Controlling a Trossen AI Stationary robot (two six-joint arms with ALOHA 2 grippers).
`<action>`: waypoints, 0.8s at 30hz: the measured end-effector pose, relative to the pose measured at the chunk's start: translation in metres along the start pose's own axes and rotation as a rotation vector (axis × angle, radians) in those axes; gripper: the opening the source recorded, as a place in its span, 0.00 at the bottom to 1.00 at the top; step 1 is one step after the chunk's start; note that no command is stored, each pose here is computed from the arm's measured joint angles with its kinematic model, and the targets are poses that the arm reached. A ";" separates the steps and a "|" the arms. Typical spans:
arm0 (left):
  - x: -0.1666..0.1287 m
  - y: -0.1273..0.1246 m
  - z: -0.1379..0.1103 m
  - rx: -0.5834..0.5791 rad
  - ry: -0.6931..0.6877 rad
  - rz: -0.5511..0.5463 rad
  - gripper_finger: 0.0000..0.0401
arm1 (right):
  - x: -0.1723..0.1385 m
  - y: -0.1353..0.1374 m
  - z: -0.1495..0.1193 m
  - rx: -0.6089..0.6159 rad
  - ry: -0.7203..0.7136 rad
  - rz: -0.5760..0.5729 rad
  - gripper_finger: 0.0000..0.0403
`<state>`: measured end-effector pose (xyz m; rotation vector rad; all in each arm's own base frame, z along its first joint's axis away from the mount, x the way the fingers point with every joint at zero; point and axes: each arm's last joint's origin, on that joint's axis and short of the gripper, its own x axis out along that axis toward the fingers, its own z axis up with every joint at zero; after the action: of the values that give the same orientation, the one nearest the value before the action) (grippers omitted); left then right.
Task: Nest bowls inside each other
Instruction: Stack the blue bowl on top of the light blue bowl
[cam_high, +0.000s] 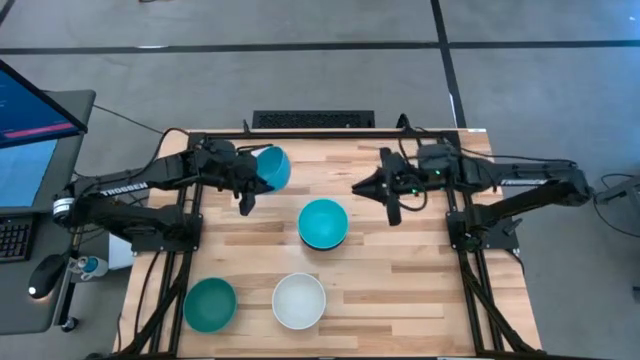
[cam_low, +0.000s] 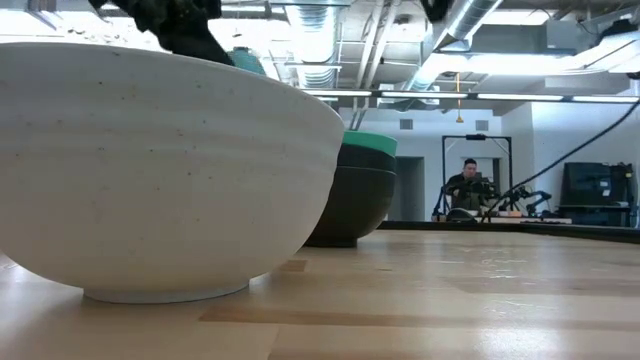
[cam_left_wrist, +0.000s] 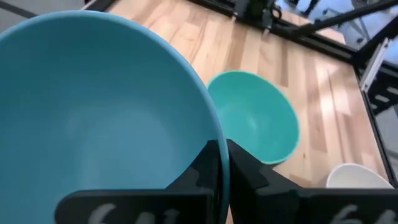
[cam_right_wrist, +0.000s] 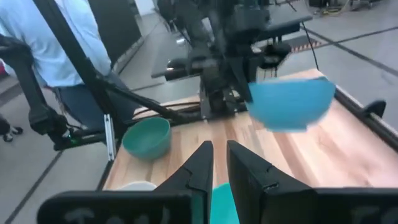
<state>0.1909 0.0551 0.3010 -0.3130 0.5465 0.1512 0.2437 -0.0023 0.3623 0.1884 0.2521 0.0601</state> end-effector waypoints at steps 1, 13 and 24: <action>0.000 -0.002 0.004 0.009 0.015 -0.004 0.00 | -0.003 -0.001 -0.010 0.010 -0.014 0.003 0.17; 0.050 -0.037 0.065 0.163 0.281 -0.062 0.00 | -0.017 -0.014 -0.086 0.041 -0.008 -0.025 0.17; 0.086 -0.085 0.101 0.245 0.273 -0.164 0.00 | -0.033 -0.024 -0.134 0.108 -0.090 -0.026 0.17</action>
<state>0.3314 0.0136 0.3588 -0.1382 0.7981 -0.1193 0.1787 -0.0052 0.2385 0.2942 0.1678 0.0122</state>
